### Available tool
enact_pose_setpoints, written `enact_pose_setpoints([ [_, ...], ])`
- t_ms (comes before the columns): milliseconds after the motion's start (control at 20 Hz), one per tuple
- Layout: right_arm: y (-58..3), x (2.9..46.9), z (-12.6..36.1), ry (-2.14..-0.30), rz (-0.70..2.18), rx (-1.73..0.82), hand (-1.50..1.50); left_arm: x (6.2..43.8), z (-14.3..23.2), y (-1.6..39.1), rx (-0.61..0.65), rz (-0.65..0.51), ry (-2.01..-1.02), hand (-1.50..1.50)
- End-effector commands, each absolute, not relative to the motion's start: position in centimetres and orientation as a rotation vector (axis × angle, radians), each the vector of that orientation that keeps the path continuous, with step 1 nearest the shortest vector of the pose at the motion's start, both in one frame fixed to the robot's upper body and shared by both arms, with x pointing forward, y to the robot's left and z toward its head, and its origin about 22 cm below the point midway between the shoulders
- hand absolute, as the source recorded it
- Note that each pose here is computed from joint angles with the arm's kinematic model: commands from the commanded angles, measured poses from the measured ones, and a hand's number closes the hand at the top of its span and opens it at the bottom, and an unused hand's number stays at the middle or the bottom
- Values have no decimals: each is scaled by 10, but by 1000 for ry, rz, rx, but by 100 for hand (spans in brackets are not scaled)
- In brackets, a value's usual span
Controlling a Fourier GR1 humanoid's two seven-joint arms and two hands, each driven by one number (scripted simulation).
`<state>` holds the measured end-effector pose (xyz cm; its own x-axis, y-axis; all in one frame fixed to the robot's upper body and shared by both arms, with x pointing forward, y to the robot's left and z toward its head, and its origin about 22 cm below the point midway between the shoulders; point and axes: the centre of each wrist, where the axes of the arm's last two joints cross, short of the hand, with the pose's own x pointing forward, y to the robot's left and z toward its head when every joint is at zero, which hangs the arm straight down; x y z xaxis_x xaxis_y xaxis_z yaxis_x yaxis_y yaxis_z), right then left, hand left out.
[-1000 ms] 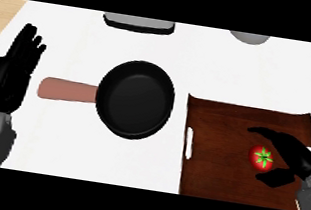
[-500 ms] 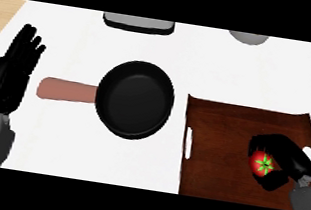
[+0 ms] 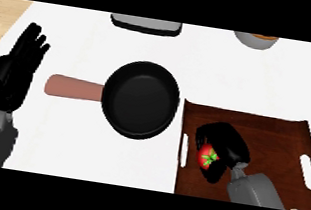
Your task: Pick the tomato from the tray and place it in the pot
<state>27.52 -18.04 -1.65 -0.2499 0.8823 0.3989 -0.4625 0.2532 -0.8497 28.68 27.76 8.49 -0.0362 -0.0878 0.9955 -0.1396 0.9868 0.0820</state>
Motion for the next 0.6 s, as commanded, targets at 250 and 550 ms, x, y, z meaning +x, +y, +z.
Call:
enact_pose_setpoints([
  [250,-70,259,34,-1429,1235,-547,150,293,84,262,123,0,-1611,0],
  [550,-47,252,90,-1636,878,-716,150,296,85,260,116,0,-1601,0],
])
